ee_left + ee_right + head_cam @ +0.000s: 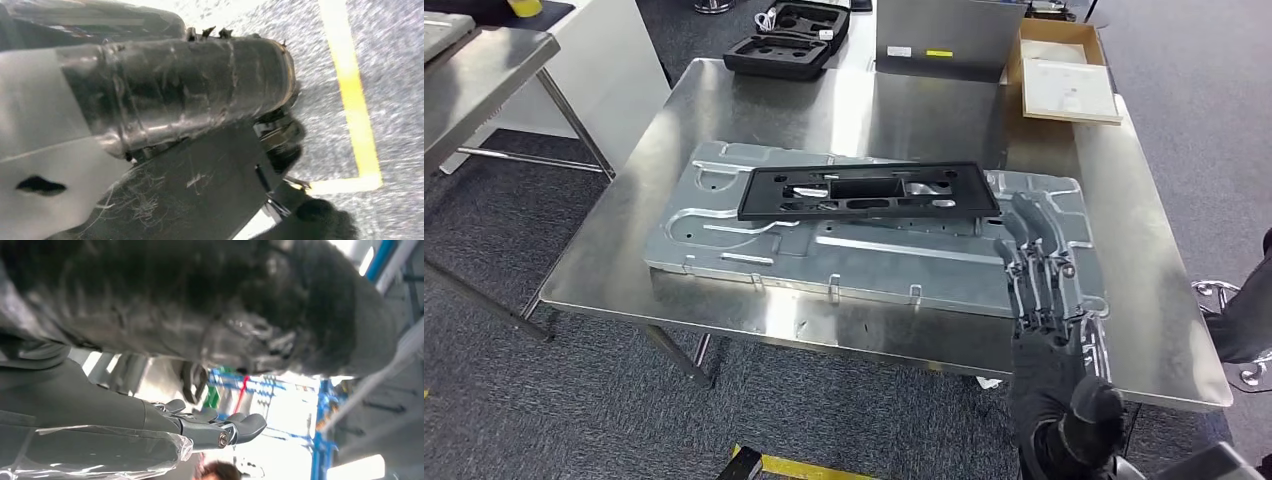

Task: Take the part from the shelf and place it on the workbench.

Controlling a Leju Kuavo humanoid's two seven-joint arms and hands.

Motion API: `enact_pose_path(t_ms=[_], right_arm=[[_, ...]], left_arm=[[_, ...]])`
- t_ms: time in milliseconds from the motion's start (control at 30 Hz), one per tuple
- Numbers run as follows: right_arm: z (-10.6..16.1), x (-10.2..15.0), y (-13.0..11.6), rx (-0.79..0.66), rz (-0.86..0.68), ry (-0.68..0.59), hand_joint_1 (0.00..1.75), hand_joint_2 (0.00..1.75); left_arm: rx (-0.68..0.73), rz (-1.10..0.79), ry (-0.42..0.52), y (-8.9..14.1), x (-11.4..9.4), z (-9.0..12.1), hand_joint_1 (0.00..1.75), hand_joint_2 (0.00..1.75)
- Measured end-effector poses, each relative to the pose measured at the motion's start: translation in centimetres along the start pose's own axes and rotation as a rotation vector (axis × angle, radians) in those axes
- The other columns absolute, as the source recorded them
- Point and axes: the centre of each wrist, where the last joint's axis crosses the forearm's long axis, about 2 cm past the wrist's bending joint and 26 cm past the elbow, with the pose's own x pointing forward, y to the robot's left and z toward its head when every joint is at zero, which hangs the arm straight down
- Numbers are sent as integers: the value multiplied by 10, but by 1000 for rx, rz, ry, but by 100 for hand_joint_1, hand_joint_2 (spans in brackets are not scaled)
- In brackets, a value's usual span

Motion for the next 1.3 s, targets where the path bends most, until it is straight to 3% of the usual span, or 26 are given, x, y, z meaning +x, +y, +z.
enact_pose_path(t_ms=[467,767,1300], right_arm=[[-4,10,12,15,-107,-29,0,0],[-5,13,13,-65,-84,-82,0,0],[-5,13,18,-82,-97,-58,0,0]], left_arm=[[10,6,15,0,-2,1,0,0],[18,8,10,-1,-1,1,0,0],[20,8,14,-3,-2,2,0,0]])
